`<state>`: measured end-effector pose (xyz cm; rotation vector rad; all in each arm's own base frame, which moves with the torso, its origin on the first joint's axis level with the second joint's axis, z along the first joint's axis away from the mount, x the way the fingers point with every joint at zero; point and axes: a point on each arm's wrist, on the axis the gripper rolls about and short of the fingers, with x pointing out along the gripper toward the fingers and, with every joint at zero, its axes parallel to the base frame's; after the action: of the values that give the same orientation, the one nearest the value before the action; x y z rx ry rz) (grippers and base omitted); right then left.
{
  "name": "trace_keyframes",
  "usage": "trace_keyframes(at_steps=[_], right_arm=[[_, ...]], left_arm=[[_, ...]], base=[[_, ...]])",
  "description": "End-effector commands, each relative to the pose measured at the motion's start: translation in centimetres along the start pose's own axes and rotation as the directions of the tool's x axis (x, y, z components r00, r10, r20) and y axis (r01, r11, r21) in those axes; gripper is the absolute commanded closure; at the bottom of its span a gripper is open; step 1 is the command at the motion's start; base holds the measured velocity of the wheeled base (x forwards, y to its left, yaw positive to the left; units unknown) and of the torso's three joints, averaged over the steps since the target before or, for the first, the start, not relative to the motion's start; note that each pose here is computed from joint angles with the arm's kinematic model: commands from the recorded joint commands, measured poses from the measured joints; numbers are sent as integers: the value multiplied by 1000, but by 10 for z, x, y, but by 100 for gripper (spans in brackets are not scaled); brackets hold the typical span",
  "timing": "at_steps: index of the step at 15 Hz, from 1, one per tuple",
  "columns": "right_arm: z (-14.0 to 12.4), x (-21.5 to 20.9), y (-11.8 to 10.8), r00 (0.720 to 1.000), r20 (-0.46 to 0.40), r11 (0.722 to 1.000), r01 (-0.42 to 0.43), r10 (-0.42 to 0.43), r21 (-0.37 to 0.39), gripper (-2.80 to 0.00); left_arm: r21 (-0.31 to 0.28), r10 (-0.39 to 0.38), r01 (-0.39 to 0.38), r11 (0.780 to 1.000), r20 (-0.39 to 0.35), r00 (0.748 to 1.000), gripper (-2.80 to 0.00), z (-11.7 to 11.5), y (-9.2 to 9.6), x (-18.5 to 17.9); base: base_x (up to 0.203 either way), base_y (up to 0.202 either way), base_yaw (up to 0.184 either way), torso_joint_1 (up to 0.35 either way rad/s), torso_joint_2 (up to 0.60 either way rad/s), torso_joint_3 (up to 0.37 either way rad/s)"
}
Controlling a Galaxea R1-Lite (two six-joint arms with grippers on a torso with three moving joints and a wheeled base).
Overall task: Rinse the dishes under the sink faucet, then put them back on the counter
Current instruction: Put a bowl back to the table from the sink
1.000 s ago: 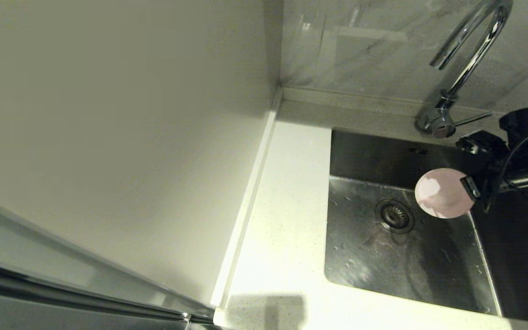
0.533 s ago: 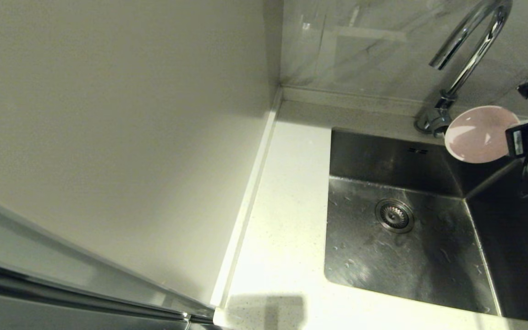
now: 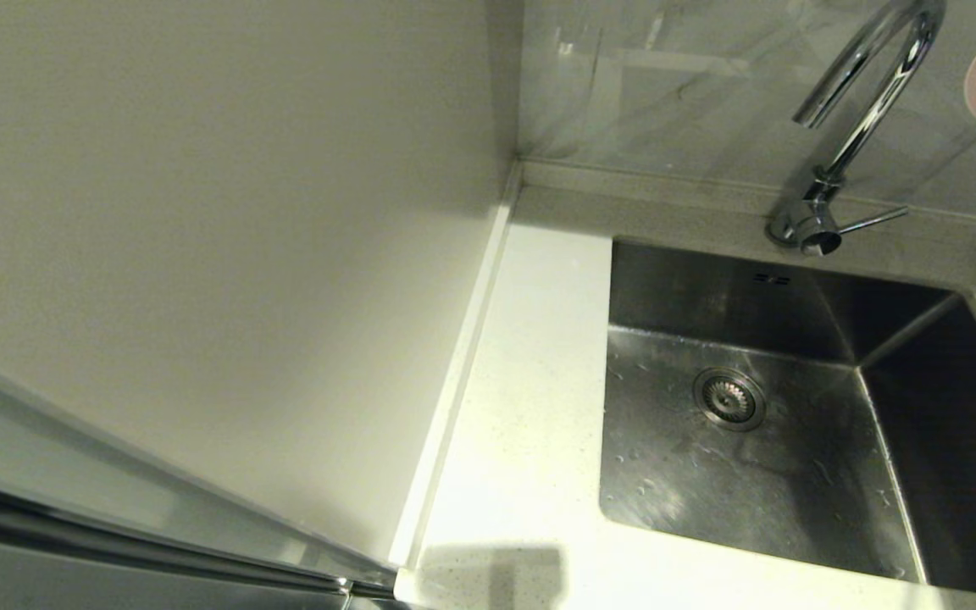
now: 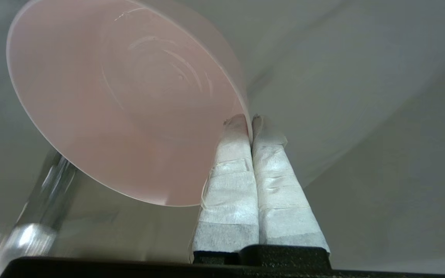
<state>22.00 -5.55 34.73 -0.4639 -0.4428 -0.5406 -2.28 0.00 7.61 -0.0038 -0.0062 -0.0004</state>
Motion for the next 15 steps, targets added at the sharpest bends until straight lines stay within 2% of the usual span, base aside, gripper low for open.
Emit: trace_keyframes(at_steps=[1, 2, 3, 5, 6, 8, 9, 10, 12, 13, 15], right_arm=[[19, -16, -20, 984, 119, 991, 130, -133, 31, 0], [25, -21, -29, 966, 166, 980, 191, -197, 52, 0], [34, -30, -38, 934, 224, 959, 262, -279, 104, 0], [51, -47, -53, 848, 289, 891, 384, -445, 244, 0], [50, -54, -54, 835, 293, 878, 395, -466, 272, 0], [37, -67, -50, 844, 271, 878, 391, -462, 277, 0], [38, -72, -52, 840, 275, 874, 391, -467, 289, 0], [41, -71, -53, 834, 285, 871, 393, -473, 295, 0], [55, -68, -59, 804, 328, 859, 401, -497, 319, 0], [56, -69, -60, 802, 331, 858, 401, -498, 320, 0], [40, -73, -52, 839, 284, 877, 390, -464, 281, 0]], left_arm=[[-1, 0, 0, 1000, -2, 1000, 0, -1, 0, 0], [-1, 0, 0, 1000, -3, 1000, 0, -1, 0, 0], [-1, 0, 0, 1000, -2, 1000, 0, -1, 0, 0], [-1, 0, 0, 1000, -3, 1000, 0, -1, 0, 0], [-1, 0, 0, 1000, -3, 1000, 0, -1, 0, 0], [-1, -1, 1, 1000, -1, 1000, 0, -1, 0, 0], [-1, -1, 1, 1000, -2, 1000, 0, -1, 0, 0], [-1, 0, 0, 1000, -2, 1000, 0, -1, 0, 0], [-1, 0, 0, 1000, -2, 1000, 0, -1, 0, 0], [-1, 0, 0, 1000, -2, 1000, 0, -1, 0, 0], [-1, -1, 1, 1000, -2, 1000, 0, -1, 0, 0]], base=[[0, 0, 0, 0, 0, 0], [0, 0, 0, 0, 0, 0], [0, 0, 0, 0, 0, 0], [0, 0, 0, 0, 0, 0], [0, 0, 0, 0, 0, 0], [0, 0, 0, 0, 0, 0], [0, 0, 0, 0, 0, 0], [0, 0, 0, 0, 0, 0], [0, 0, 0, 0, 0, 0], [0, 0, 0, 0, 0, 0], [0, 0, 0, 0, 0, 0]])
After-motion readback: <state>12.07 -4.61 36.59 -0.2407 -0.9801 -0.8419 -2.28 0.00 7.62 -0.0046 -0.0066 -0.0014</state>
